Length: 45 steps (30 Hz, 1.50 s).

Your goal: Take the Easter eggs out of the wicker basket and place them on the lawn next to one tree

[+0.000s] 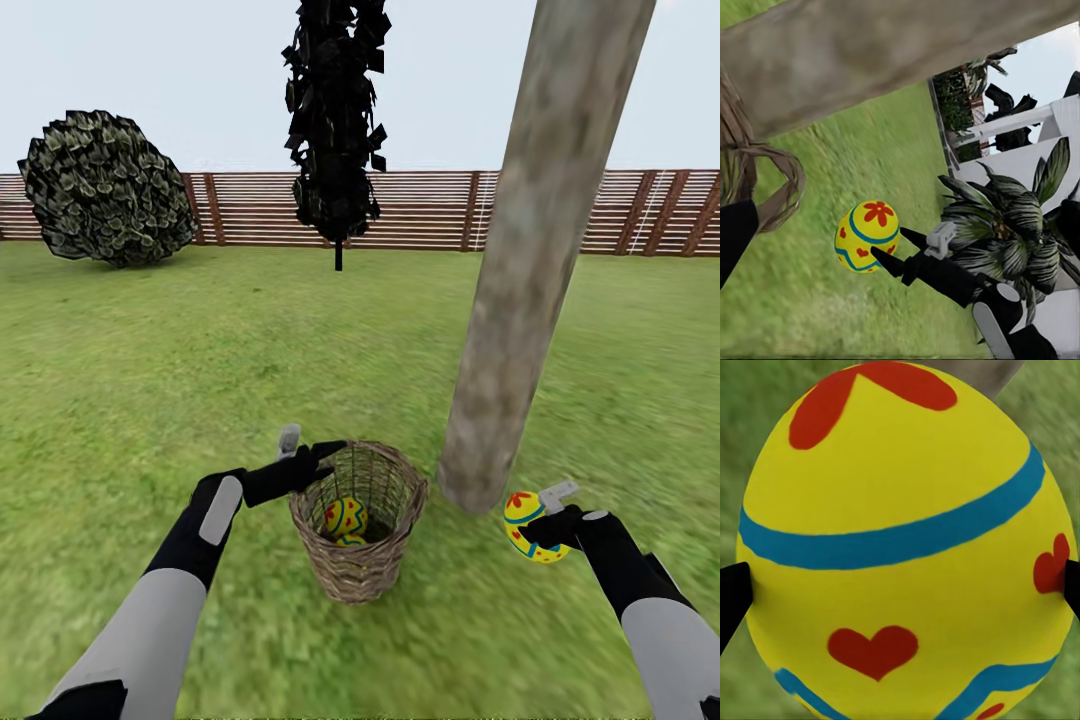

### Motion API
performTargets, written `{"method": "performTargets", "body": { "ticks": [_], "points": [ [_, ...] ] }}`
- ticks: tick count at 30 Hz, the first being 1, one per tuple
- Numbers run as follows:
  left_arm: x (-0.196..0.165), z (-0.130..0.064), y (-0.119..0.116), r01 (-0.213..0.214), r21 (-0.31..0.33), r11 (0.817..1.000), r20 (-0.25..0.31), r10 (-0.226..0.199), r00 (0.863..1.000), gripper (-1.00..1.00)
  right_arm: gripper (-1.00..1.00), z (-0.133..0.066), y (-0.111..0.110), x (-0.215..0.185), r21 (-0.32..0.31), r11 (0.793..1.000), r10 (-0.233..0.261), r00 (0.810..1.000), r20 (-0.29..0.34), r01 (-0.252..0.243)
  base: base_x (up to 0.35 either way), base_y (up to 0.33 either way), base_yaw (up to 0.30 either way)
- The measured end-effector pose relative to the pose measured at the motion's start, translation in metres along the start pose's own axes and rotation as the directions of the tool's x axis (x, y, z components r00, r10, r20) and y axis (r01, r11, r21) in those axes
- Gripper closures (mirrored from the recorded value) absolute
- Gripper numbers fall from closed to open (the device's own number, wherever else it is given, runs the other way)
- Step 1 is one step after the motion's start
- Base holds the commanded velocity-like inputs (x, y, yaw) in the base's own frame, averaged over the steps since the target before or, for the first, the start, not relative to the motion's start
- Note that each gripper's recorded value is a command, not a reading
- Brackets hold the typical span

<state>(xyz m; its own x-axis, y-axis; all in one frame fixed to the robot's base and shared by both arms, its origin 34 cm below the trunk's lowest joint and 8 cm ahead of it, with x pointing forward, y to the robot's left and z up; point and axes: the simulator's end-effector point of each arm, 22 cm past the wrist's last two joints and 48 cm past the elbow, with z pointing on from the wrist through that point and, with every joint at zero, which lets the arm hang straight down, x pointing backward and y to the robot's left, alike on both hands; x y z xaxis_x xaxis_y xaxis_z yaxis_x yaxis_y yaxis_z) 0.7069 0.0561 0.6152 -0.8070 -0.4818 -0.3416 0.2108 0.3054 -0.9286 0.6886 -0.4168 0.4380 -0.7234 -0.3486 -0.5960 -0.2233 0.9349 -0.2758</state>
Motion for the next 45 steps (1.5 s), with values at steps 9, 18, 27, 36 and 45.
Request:
{"method": "performTargets", "body": {
  "ticks": [9,18,27,36,45],
  "points": [
    [0.014,0.001,0.018,-0.010,-0.005,1.000,-0.013,0.010,1.000,-1.00,1.00,0.012,0.007,0.016,0.000,1.000,0.000,1.000,0.000,0.000,0.000,0.000,0.000],
    [0.022,0.005,0.040,0.014,-0.021,1.000,-0.023,-0.015,1.000,-1.00,1.00,0.026,0.014,0.033,-0.011,1.000,-0.002,1.000,-0.029,0.002,-0.173,-0.164,0.000],
    [0.026,0.008,0.060,0.043,-0.035,0.998,-0.029,-0.044,0.999,-1.00,1.00,0.040,0.027,0.046,-0.029,1.000,-0.005,0.998,-0.056,0.003,-0.116,-0.108,0.110],
    [0.022,0.008,0.037,0.033,0.074,0.997,-0.012,-0.032,0.999,-1.00,1.00,0.040,0.028,0.045,-0.030,1.000,-0.004,0.998,-0.056,0.003,0.093,-0.085,0.020],
    [0.021,0.009,0.037,0.022,0.075,0.997,-0.002,-0.022,1.000,-1.00,1.00,0.051,0.044,0.028,0.087,0.996,-0.002,1.000,-0.002,0.003,0.248,-0.234,0.000]
  ]
}}
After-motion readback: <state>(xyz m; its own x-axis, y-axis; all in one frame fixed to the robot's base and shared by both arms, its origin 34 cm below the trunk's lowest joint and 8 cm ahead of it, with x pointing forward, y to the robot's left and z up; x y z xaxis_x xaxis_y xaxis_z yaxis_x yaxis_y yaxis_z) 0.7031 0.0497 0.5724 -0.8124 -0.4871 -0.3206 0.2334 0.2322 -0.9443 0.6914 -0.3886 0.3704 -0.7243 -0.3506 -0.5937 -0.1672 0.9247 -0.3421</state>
